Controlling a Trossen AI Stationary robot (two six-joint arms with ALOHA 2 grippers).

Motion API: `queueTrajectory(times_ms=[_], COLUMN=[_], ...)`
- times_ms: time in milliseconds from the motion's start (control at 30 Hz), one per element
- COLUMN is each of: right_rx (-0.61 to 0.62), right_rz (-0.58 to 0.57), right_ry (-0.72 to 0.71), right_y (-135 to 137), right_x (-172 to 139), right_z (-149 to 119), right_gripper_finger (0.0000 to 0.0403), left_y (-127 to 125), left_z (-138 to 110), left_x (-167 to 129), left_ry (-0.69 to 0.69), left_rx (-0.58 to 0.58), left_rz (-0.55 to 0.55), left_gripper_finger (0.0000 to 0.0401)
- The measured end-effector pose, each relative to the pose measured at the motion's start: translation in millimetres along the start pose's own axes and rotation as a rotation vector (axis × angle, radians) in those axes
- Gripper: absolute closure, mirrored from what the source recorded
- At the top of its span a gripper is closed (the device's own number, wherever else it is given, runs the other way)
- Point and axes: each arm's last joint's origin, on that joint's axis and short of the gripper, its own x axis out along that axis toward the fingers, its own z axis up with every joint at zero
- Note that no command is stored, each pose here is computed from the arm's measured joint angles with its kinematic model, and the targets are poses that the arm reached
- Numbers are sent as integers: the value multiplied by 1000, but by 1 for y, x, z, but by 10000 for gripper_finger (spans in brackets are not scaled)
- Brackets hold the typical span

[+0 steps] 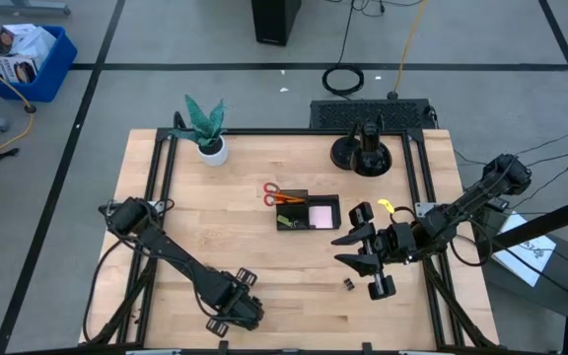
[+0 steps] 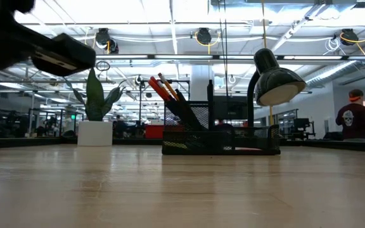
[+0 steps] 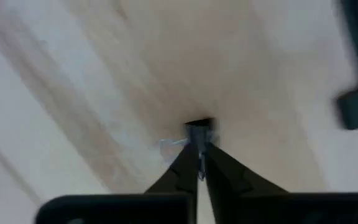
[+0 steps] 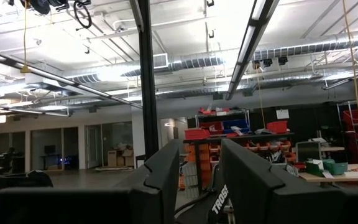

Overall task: Pick and place office supplies into organizer
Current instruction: Put the left black binder clip into the desk organizer

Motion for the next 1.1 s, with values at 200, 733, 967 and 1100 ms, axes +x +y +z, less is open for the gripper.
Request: queueTrajectory(times_ms=[200, 733, 967, 1100], right_rx=[0, 0, 0, 3], right_rz=[0, -1, -1, -2], right_ry=[0, 0, -2, -7], right_y=[0, 0, 0, 0], right_x=[0, 0, 0, 0], right_z=[0, 0, 0, 1], right_gripper_finger=[293, 293, 293, 293], left_y=[0, 12, 22, 32], left_z=[0, 0, 10, 21], left_x=[1, -2, -31, -54], left_ry=[0, 12, 4, -49], left_rx=[-4, -110, -123, -131], left_rz=[-4, -1, 163, 265], left_gripper_finger=[387, 399, 400, 400])
